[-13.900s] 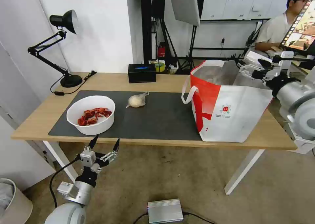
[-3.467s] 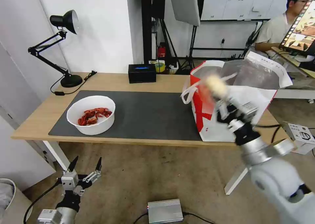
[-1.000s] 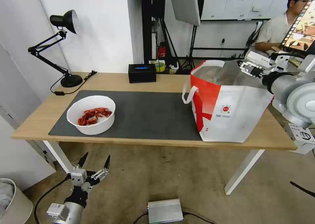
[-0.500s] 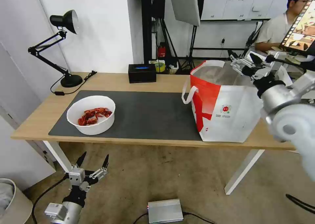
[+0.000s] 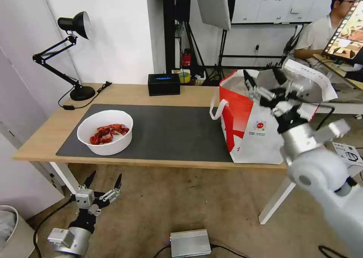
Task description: Pick up the trash from the table and place it into the takeout bag.
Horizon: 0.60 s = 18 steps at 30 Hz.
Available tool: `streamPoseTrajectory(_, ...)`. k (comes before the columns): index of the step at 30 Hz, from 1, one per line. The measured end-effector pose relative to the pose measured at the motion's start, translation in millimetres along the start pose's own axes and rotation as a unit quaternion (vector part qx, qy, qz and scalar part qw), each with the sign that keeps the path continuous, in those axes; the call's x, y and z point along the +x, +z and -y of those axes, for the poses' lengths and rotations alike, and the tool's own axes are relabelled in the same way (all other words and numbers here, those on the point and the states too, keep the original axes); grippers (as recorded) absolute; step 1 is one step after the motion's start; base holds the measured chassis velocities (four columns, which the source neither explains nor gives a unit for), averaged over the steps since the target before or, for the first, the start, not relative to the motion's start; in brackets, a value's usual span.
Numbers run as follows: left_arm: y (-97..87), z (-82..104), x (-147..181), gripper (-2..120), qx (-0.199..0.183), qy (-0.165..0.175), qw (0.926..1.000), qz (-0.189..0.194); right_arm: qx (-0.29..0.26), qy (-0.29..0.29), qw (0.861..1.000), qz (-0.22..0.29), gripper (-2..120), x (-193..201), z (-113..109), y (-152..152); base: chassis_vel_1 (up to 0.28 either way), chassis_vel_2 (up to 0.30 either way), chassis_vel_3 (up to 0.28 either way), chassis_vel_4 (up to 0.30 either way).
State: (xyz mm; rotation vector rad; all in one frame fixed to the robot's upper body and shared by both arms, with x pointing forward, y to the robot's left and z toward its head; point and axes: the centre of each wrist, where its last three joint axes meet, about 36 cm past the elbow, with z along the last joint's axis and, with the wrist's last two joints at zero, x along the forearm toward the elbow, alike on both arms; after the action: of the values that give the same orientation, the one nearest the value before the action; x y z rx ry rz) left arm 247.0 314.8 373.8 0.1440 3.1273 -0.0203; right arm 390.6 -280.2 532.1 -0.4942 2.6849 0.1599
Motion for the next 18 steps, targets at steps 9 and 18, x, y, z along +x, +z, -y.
streamPoseTrajectory(9, -1.7, -1.0, -1, 100, -0.001, 0.000, 1.0000, -0.001, 0.029, 0.021, 0.999, -0.008, 100, 43, -21, 48, 0.000, 0.000, 0.000, 0.000)
streamPoseTrajectory(18, -4.5, -0.8, -3, 100, -0.001, 0.003, 1.0000, 0.000, 0.041, 0.059, 0.997, -0.017, 100, 77, -41, 80, 0.000, 0.000, 0.000, 0.000)
